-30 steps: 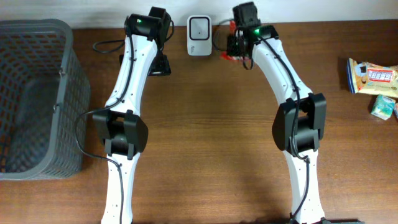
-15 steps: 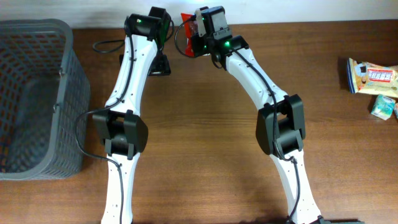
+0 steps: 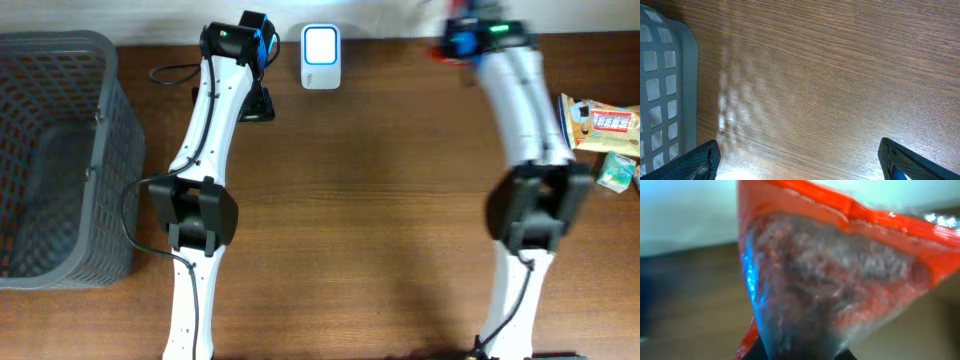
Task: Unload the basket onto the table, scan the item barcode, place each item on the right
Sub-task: 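Carry the red candy bag right and drop it on the pile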
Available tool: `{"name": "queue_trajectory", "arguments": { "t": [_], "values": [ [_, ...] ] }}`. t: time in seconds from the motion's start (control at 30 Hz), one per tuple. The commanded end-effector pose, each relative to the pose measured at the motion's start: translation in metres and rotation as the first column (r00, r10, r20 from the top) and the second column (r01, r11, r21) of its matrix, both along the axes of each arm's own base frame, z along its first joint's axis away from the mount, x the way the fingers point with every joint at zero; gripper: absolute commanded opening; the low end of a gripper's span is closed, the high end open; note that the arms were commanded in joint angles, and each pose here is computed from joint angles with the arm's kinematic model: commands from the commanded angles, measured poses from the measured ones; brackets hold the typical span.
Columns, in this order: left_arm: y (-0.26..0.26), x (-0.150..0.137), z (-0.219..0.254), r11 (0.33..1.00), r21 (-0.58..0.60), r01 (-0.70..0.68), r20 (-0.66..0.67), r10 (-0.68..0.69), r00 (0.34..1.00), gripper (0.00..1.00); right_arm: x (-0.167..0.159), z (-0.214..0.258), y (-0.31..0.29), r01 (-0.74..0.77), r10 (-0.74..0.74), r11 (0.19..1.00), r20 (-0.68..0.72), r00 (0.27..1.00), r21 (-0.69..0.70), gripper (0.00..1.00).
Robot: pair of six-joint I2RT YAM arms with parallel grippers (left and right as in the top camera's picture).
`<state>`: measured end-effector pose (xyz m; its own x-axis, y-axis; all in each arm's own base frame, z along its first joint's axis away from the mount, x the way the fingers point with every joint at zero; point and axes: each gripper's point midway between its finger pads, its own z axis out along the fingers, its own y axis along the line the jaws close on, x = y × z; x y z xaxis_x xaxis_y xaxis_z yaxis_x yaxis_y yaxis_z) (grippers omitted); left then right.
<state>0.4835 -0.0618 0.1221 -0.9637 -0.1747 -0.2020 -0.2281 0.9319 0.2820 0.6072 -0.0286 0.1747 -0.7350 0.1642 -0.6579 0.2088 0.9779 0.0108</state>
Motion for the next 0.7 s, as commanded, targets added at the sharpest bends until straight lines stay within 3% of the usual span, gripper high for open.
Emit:
{"name": "queue_trajectory", "arguments": {
  "t": [0.0,0.07,0.2,0.33,0.4,0.43,0.57,0.67],
  "values": [
    [0.002,0.000,0.006,1.000,0.009,-0.012,0.016,0.011,1.000,0.99,-0.058,-0.001,-0.143,0.275,-0.274,0.961,-0.118,0.954,-0.012,0.12],
    [0.002,0.000,0.006,1.000,0.009,-0.012,0.016,0.011,1.000,0.99,-0.097,-0.014,-0.211,0.402,-0.398,0.916,-0.178,0.900,-0.012,0.16],
    [0.002,0.000,0.006,1.000,0.009,-0.012,0.016,0.011,1.000,0.99,-0.146,-0.022,-0.286,0.523,-0.499,0.848,-0.209,0.841,0.081,0.21],
    [0.002,0.000,0.006,1.000,0.009,-0.012,0.016,0.011,1.000,0.99,-0.153,-0.021,-0.299,0.535,-0.507,0.835,-0.197,0.839,0.129,0.48],
    [0.002,0.000,0.006,1.000,0.009,-0.012,0.016,0.011,1.000,0.99,-0.152,-0.022,-0.298,0.532,-0.504,0.837,-0.195,0.841,0.129,0.72],
    [0.002,0.000,0.006,1.000,0.009,-0.012,0.016,0.011,1.000,0.99,-0.151,-0.022,-0.296,0.529,-0.501,0.839,-0.196,0.843,0.129,0.78],
    [0.002,0.000,0.006,1.000,0.009,-0.012,0.016,0.011,1.000,0.99,-0.157,-0.026,-0.270,0.494,-0.436,0.841,-0.265,0.860,0.220,0.92],
    [0.002,0.000,0.006,1.000,0.009,-0.012,0.016,0.011,1.000,0.99,-0.182,0.004,-0.246,0.541,-0.460,0.795,-0.310,0.832,0.275,0.97]
  ]
}}
